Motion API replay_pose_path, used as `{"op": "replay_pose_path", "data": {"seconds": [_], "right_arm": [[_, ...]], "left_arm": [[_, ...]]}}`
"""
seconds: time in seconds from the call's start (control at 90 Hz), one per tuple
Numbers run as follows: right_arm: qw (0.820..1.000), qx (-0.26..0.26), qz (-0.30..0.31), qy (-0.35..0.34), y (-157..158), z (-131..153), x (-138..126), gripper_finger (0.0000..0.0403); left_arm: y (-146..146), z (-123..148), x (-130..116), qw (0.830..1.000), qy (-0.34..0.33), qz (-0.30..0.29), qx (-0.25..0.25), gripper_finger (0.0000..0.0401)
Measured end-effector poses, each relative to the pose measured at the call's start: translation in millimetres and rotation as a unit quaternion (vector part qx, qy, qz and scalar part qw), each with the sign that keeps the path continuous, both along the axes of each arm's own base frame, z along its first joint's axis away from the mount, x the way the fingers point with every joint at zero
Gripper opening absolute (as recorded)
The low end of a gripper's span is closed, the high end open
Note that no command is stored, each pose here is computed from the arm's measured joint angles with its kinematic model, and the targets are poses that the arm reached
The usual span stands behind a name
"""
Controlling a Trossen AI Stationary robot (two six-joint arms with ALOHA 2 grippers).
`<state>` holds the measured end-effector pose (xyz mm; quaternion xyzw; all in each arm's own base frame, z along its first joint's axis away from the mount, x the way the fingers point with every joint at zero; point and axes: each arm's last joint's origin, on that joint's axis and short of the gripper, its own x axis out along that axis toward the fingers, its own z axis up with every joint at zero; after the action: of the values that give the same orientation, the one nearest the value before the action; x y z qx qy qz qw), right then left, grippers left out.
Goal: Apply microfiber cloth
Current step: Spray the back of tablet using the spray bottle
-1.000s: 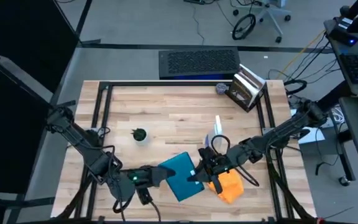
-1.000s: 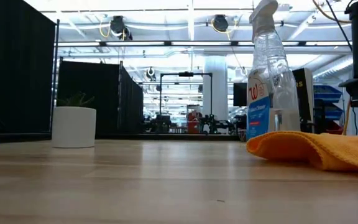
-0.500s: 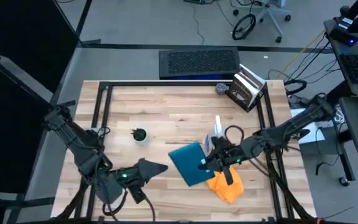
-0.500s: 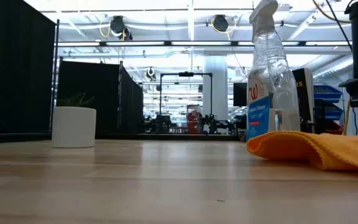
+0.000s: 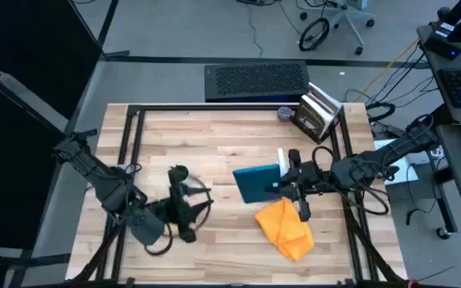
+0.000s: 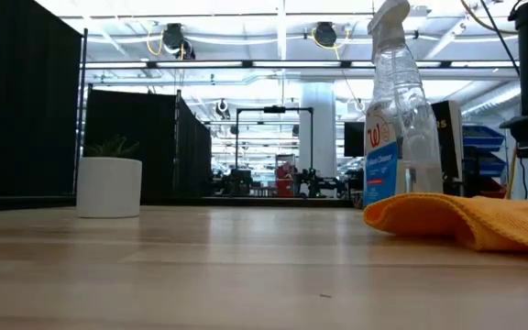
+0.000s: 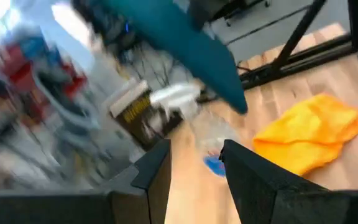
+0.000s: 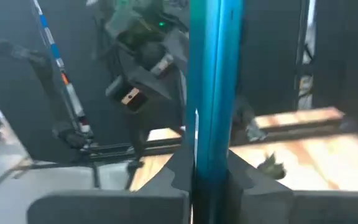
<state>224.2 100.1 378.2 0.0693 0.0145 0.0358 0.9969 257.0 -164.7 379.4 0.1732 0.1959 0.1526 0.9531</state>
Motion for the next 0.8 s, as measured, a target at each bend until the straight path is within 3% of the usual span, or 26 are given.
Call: {"op": "replay_pose_path", "data": {"seconds": [0.167,0.378,0.644,0.8], "right_arm": [[0.998,-0.048,-0.007,-0.025,-2.0,3.4,3.5,0.0011],[0.997,-0.079,-0.012,-0.007,-0.6,-5.6,13.5,0.0011],[0.995,-0.097,-0.009,0.006,3.1,-13.1,21.0,0.0011],[0.994,-0.106,-0.008,0.009,4.3,-15.7,24.1,0.0011]], "left_arm": [[10.4,-24.2,10.5,0.997,-0.012,0.026,-0.066,0.0130],[18.5,-34.7,30.3,0.988,-0.083,-0.012,-0.130,0.0130],[34.8,-42.0,47.1,0.976,-0.135,-0.067,-0.157,0.0130],[45.0,-44.5,54.8,0.978,-0.131,-0.072,-0.145,0.0130]]}}
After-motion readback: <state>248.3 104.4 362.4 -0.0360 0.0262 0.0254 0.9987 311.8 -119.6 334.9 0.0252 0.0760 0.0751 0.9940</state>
